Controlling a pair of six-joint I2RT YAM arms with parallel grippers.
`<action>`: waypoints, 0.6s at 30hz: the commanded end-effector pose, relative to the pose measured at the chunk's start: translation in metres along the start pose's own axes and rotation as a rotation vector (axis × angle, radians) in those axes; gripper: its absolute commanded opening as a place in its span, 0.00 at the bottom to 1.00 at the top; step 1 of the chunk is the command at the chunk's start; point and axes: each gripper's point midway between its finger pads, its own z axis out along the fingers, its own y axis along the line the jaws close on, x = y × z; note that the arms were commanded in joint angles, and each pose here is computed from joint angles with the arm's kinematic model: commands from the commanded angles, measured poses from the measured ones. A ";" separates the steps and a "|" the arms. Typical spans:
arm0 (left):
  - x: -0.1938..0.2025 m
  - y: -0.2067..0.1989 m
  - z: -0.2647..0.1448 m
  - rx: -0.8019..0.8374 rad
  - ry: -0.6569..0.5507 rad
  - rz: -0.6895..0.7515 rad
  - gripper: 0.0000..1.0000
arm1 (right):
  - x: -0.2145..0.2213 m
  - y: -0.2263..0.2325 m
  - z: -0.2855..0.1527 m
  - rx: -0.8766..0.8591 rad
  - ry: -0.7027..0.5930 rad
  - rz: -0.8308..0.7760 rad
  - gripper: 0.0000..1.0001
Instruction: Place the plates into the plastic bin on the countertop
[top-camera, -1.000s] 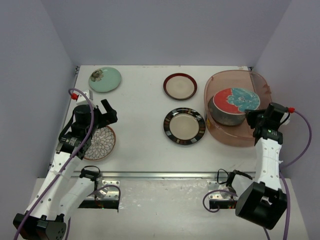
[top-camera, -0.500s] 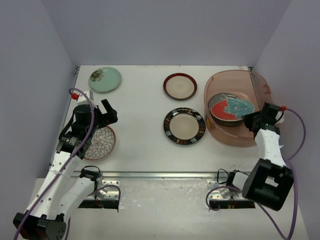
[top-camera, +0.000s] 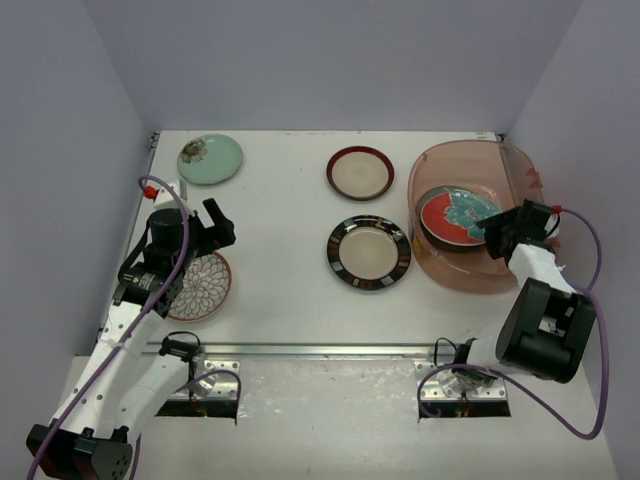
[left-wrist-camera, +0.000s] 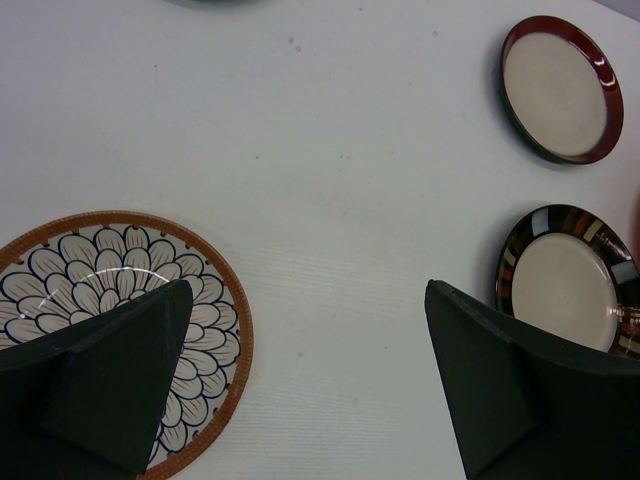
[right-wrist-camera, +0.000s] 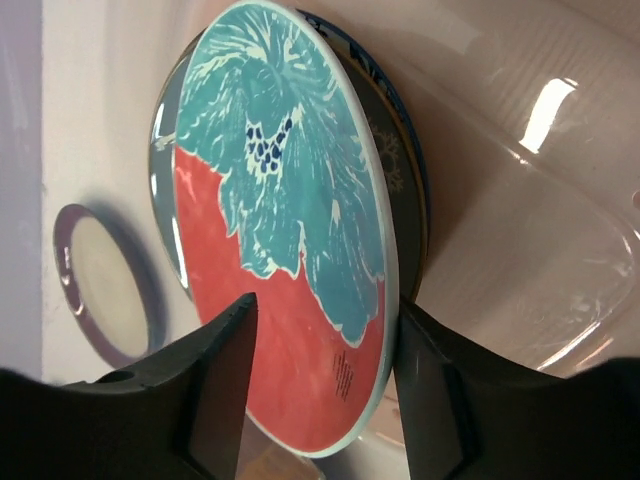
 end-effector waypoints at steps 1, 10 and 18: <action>-0.011 -0.008 -0.001 0.027 -0.038 -0.002 1.00 | -0.027 0.046 0.006 -0.108 -0.058 -0.051 0.59; -0.009 -0.007 0.000 0.024 -0.032 -0.002 1.00 | -0.014 0.055 0.019 -0.026 0.035 -0.096 0.76; -0.007 -0.008 0.002 0.026 -0.020 0.000 1.00 | -0.036 0.031 -0.015 0.183 -0.045 -0.106 0.98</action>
